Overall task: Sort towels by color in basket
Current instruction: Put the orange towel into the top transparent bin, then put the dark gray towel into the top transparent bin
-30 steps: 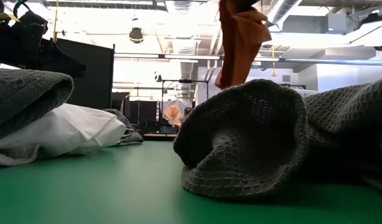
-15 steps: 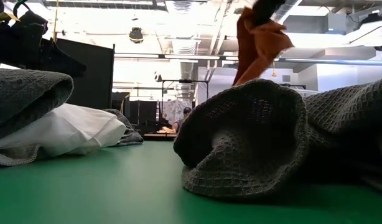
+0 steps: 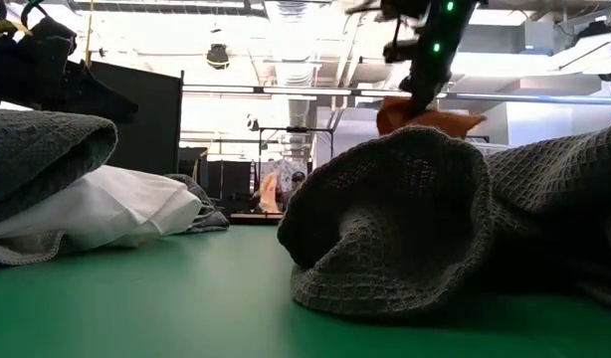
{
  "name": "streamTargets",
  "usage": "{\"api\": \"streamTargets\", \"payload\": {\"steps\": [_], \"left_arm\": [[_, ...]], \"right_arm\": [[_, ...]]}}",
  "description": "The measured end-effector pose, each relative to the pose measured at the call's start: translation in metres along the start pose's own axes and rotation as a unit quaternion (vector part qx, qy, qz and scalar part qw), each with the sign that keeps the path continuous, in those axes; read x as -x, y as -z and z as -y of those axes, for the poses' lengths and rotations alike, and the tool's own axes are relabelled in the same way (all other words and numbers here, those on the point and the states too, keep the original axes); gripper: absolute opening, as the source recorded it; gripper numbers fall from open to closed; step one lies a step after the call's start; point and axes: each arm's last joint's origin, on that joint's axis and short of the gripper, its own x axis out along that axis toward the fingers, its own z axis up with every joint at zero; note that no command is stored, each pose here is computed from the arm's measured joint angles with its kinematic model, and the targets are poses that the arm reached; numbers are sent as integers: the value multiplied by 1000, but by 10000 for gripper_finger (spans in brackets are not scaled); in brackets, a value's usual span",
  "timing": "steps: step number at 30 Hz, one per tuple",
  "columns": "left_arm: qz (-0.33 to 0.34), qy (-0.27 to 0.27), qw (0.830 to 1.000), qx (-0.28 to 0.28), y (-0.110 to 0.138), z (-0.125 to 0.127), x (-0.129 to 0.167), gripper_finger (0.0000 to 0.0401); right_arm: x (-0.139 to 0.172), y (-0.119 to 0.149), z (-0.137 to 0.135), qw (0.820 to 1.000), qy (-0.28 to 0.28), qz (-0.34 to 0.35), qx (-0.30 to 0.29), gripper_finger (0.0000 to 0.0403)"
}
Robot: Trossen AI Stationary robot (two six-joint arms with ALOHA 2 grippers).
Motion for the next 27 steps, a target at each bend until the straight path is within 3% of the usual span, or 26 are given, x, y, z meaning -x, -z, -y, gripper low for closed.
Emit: {"api": "streamTargets", "payload": {"steps": [6, 12, 21, 27], "left_arm": [[0, 0, 1000, 0, 0, 0, 0, 198], [0, 0, 1000, 0, 0, 0, 0, 198], [0, 0, 1000, 0, 0, 0, 0, 198], [0, 0, 1000, 0, 0, 0, 0, 198]], "right_arm": [[-38, 7, -11, 997, -68, -46, -12, 39], [-61, 9, -14, 994, -70, -82, -28, 81], [-58, 5, -17, 994, -84, -65, -32, 170], [-47, 2, -19, 995, -88, -40, -35, 203]]}}
